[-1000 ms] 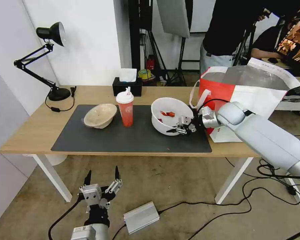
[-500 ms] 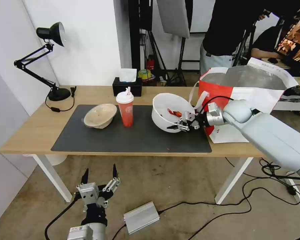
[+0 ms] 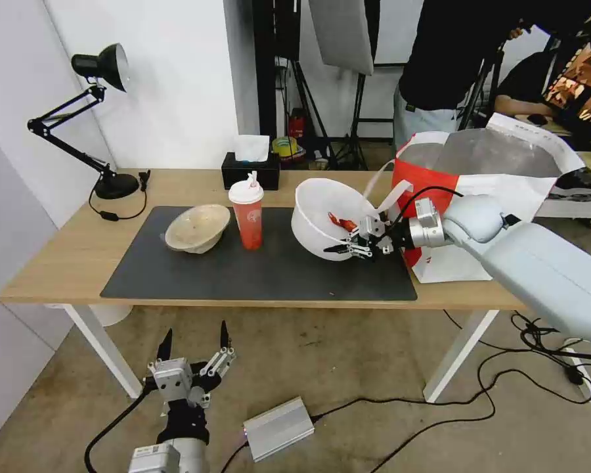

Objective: Pick up the trash from the table and place it into the takeout bag.

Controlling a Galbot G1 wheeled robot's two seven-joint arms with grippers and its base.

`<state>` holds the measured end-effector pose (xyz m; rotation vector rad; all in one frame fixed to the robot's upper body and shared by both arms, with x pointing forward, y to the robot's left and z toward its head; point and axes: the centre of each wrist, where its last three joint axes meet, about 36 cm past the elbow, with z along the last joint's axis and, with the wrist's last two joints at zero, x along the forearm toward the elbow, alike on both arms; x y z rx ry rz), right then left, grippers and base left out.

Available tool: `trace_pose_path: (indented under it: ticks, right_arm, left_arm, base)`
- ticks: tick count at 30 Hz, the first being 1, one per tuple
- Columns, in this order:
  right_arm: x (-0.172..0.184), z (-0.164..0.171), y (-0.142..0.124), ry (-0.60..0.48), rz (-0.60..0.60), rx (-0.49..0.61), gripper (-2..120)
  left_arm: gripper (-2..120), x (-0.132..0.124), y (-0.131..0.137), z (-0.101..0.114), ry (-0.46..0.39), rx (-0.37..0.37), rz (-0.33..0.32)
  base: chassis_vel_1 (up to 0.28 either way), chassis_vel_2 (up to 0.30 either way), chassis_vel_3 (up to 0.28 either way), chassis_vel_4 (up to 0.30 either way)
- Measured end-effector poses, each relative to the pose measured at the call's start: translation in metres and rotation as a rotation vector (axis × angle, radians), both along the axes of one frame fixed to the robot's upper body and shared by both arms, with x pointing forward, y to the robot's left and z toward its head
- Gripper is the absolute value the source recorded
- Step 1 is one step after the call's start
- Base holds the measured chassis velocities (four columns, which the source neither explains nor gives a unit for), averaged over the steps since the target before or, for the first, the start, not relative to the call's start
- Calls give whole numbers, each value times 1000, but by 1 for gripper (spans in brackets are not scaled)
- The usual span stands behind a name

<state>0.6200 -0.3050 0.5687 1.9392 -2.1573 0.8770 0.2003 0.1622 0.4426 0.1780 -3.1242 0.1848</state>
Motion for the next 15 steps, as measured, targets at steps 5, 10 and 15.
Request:
trace_pose_path:
  ticks: [5, 10, 15]
  right_arm:
    - [-6, 8, 3, -6, 14, 7, 0]
    - [-8, 18, 2, -20, 15, 16, 0]
    - [-11, 24, 2, -23, 17, 25, 0]
  left_arm:
    - [100, 2, 1, 0, -7, -7, -11]
    - [100, 3, 3, 0, -11, -7, -18]
    - [100, 3, 3, 0, -11, -7, -20]
  base:
    - [0, 0, 0, 0]
    - [0, 0, 0, 0]
    - [0, 0, 0, 0]
